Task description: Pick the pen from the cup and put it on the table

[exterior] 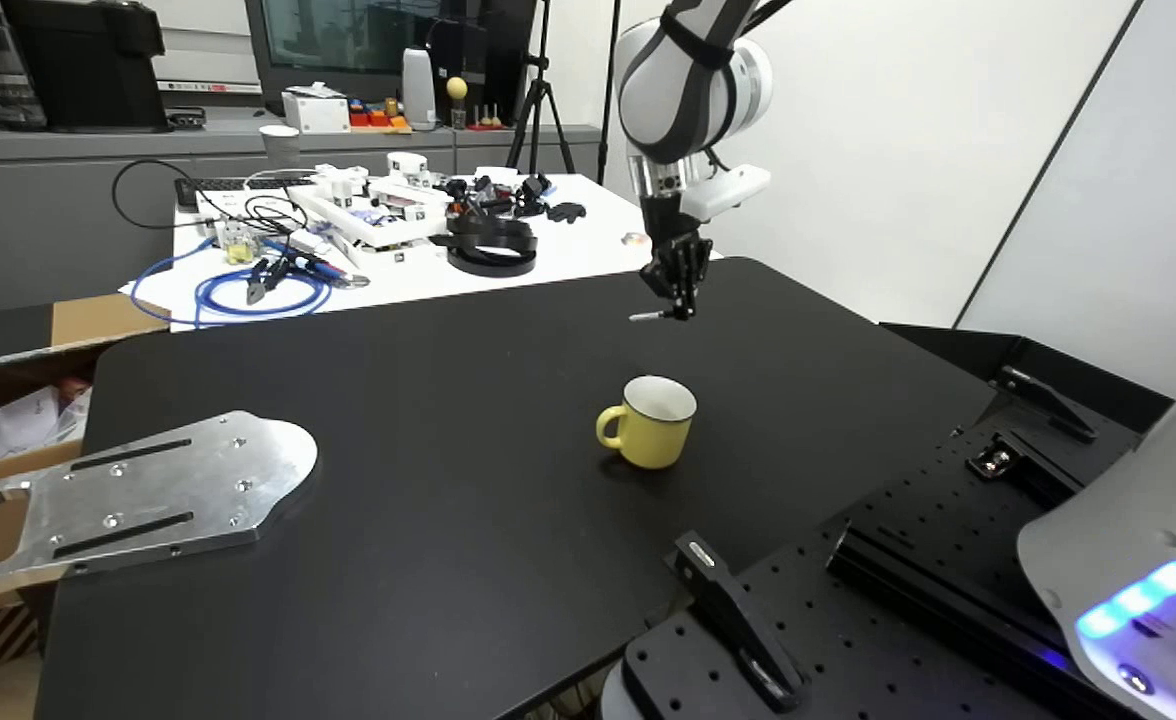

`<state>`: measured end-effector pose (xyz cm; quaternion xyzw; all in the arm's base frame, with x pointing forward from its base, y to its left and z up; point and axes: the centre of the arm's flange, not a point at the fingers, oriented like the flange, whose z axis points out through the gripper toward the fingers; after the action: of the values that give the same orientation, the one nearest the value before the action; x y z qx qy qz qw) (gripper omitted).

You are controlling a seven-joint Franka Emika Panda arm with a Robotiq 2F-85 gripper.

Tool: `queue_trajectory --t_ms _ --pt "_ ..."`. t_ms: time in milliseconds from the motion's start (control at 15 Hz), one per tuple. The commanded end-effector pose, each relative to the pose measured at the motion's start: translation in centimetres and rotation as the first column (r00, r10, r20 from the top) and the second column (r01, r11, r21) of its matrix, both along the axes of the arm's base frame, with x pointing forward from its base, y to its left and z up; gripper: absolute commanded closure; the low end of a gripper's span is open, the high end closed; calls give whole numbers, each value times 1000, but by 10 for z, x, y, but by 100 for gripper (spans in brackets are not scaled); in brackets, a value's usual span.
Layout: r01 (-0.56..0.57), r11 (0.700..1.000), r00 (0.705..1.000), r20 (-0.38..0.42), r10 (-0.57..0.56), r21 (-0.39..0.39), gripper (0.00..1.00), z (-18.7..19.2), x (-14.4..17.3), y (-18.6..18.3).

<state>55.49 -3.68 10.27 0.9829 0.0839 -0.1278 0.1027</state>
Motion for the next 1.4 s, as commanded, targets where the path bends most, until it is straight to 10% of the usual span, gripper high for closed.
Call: queue_trajectory --t_ms 0,533,600,1333 --pt "146 988 986 83 -141 -49 97 -47 -14 -23" --pt "282 955 957 100 -273 -96 97 -120 -46 -51" --pt "291 951 955 88 -283 -100 63 -122 -47 -52" --pt "322 942 938 167 -304 -94 0 -51 -21 -53"
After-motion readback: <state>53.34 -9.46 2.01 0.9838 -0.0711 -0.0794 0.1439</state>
